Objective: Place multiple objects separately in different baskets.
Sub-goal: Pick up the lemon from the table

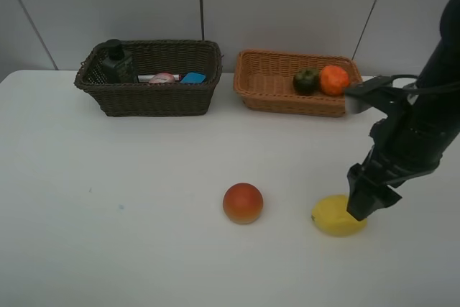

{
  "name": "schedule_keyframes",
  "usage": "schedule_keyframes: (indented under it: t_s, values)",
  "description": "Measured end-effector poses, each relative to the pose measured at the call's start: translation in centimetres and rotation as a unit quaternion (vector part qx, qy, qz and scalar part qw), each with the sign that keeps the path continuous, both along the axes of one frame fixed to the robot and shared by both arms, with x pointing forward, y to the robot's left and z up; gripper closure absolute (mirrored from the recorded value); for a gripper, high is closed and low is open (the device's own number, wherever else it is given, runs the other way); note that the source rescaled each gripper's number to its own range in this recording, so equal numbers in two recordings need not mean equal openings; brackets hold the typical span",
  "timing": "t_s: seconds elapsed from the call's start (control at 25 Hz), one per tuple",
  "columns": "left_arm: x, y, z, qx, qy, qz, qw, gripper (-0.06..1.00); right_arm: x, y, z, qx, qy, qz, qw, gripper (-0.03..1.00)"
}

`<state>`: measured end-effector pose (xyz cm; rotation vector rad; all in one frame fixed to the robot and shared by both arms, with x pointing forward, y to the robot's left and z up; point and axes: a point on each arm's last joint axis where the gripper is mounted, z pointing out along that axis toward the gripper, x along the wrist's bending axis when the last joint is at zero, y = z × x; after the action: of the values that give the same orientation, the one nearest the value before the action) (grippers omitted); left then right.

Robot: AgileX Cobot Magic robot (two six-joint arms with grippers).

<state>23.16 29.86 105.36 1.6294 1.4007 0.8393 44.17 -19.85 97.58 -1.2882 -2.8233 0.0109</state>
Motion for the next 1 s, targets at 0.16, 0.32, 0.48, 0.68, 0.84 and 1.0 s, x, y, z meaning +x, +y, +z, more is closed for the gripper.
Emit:
schedule_keyframes:
  t_s: [0.16, 0.32, 0.48, 0.68, 0.84, 1.0]
  values:
    - [0.0, 0.0, 0.0, 0.0, 0.0, 0.0, 1.0, -0.06, -1.2, 0.3, -1.8, -0.02, -0.023, 0.066, 0.997, 0.03]
    - [0.0, 0.0, 0.0, 0.0, 0.0, 0.0, 1.0, -0.06, -0.7, 0.9, -2.4, -0.017, -0.092, 0.116, 0.989, 0.03]
    - [0.0, 0.0, 0.0, 0.0, 0.0, 0.0, 1.0, -0.06, -0.3, 1.0, -2.4, -0.012, -0.117, 0.126, 0.985, 0.03]
    - [0.0, 0.0, 0.0, 0.0, 0.0, 0.0, 1.0, -0.06, -0.5, 0.9, -2.4, -0.018, -0.11, 0.127, 0.986, 0.03]
    - [0.0, 0.0, 0.0, 0.0, 0.0, 0.0, 1.0, -0.06, -0.4, 1.0, -3.0, -0.023, -0.097, 0.128, 0.987, 0.03]
    - [0.0, 0.0, 0.0, 0.0, 0.0, 0.0, 1.0, -0.06, -0.2, 1.1, -3.9, -0.029, -0.083, 0.129, 0.988, 0.03]
